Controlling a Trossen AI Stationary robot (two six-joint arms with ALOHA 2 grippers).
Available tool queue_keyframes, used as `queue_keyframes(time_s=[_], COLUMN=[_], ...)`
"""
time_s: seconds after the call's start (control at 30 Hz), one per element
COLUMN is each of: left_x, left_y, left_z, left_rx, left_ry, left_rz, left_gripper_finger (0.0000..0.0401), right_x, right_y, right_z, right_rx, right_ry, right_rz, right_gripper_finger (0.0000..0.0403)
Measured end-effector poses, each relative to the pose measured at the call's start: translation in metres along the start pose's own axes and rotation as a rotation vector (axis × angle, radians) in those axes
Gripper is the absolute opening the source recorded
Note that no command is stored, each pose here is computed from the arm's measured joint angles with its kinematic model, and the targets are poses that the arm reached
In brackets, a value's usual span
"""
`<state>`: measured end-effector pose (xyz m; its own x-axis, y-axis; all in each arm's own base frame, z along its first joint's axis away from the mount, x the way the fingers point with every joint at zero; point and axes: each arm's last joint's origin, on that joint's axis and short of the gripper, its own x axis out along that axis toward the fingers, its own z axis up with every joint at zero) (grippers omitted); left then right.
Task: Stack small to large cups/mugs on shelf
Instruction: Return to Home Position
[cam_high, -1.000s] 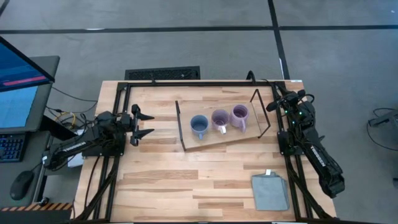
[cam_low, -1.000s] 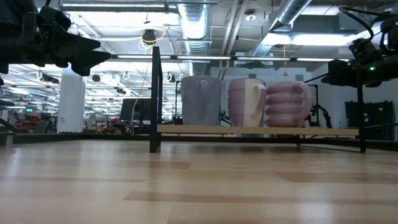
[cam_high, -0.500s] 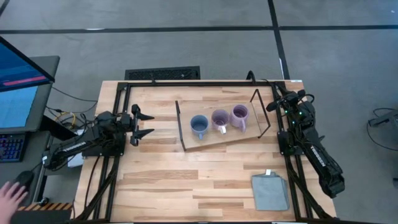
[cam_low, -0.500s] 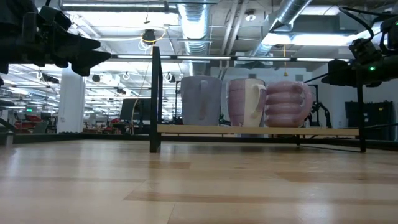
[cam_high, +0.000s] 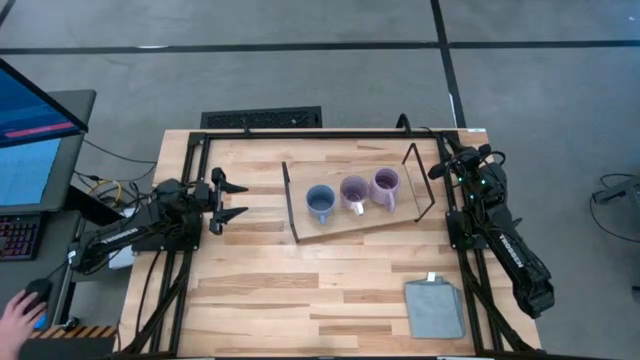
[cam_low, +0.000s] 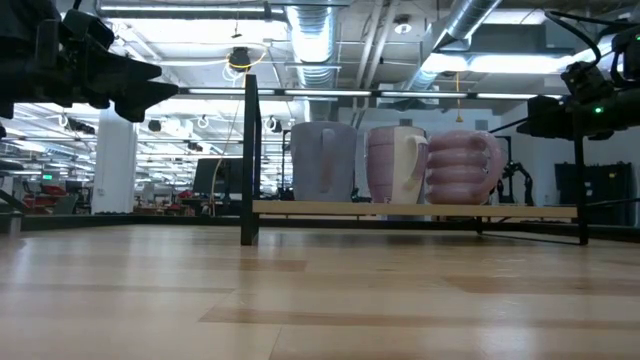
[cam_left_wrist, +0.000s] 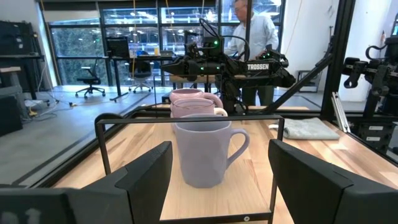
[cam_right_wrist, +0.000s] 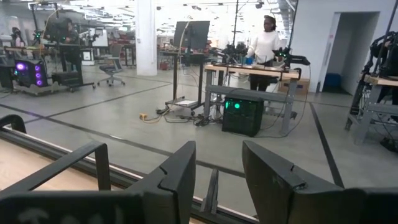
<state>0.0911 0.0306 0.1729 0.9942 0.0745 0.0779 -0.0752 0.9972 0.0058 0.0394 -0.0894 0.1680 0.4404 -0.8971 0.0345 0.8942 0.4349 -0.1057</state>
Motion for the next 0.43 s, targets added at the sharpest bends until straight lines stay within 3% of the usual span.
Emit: queue_keyframes(time_s=[0.43], left_x=[0.0], left_y=[0.0], left_z=[0.0], left_rx=[0.0], left_ry=[0.0], left_rz=[0.0], left_gripper_finger=[0.0257], right_x=[0.0], right_y=[0.0], right_z=[0.0], right_rx=[0.0], right_ry=[0.0], right_rz=[0.0], right_gripper_finger=[0.0155])
